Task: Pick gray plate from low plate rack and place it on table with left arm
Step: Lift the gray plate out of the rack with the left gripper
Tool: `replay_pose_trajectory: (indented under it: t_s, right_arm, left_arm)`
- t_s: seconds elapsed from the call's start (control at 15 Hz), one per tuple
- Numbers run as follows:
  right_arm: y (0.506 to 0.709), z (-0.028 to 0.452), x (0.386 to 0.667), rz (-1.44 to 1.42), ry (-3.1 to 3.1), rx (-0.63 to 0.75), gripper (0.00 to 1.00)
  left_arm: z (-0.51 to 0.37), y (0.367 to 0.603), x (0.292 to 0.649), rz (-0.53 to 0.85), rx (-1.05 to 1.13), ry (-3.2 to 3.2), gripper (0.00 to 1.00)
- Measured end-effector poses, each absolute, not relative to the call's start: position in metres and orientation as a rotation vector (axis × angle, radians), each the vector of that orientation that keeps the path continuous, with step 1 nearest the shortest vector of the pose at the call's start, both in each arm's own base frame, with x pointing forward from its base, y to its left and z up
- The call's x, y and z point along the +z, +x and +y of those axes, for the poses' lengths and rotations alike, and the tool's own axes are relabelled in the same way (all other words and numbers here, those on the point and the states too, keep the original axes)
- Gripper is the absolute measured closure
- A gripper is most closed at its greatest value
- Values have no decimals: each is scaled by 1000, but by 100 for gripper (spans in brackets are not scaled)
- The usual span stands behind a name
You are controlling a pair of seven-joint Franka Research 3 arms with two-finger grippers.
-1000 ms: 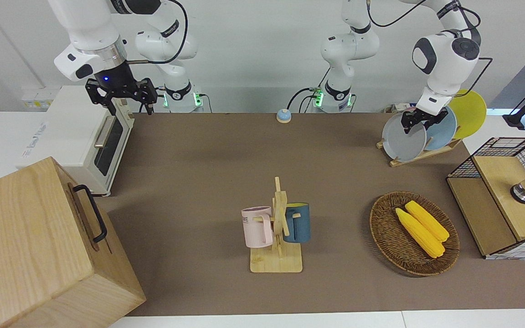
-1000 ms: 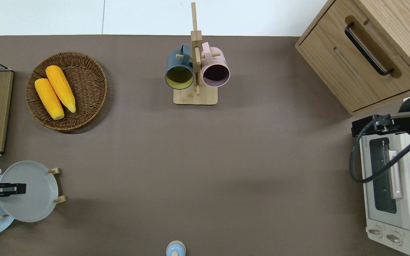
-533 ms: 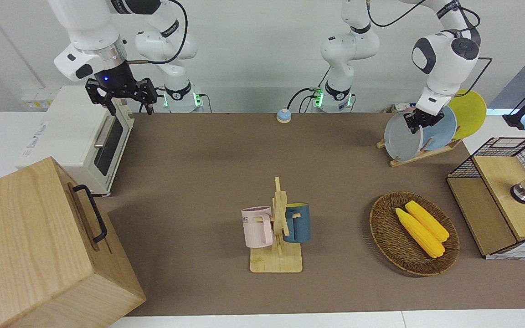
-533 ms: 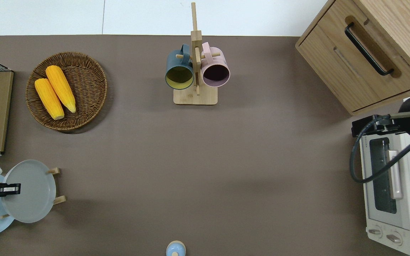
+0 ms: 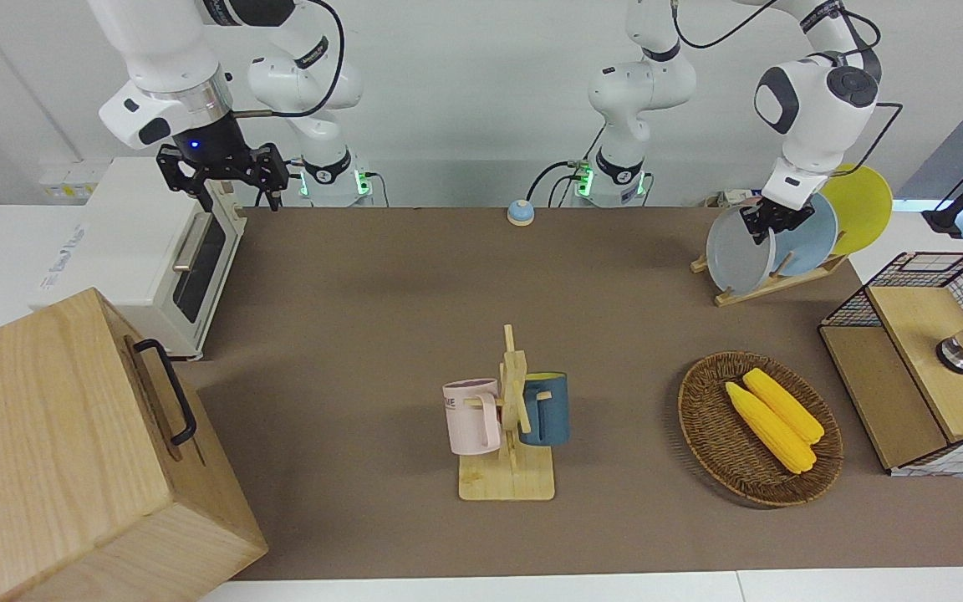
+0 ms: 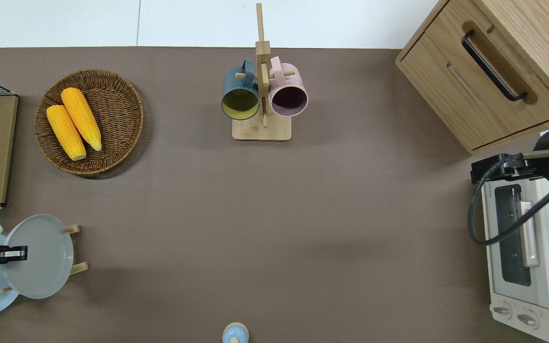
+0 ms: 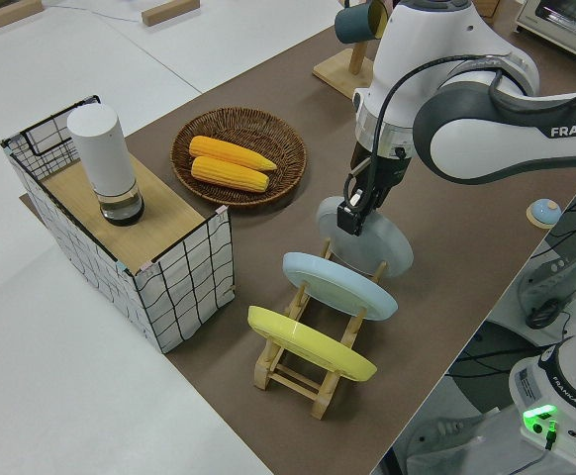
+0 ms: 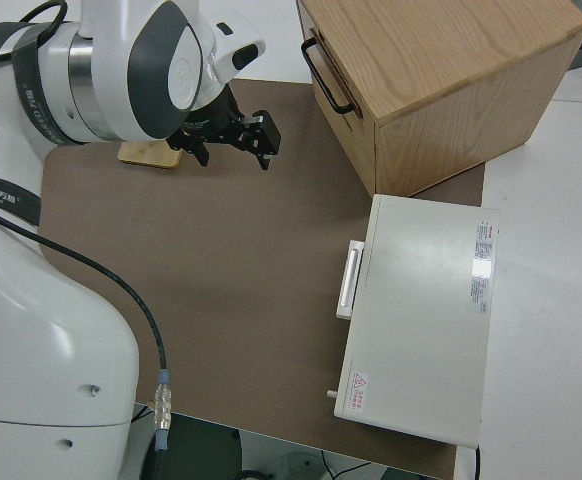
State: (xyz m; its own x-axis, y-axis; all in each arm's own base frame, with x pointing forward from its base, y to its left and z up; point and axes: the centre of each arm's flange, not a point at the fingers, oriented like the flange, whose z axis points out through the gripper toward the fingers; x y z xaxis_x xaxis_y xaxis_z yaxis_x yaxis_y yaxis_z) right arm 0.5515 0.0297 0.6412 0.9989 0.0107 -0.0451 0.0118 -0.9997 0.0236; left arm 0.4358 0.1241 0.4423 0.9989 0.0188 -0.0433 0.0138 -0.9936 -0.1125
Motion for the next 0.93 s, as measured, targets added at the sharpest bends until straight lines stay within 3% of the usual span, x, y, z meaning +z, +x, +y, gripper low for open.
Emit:
replay_pose_trajectory:
  t_s: [0.27, 0.93]
  right_arm:
    - [551, 30, 641, 18, 3117, -70, 1]
    - [551, 30, 641, 18, 3117, -70, 1]
  left_arm:
    - [123, 436, 462, -39, 85, -3024, 91]
    - [50, 450, 568, -100, 109, -2911, 91]
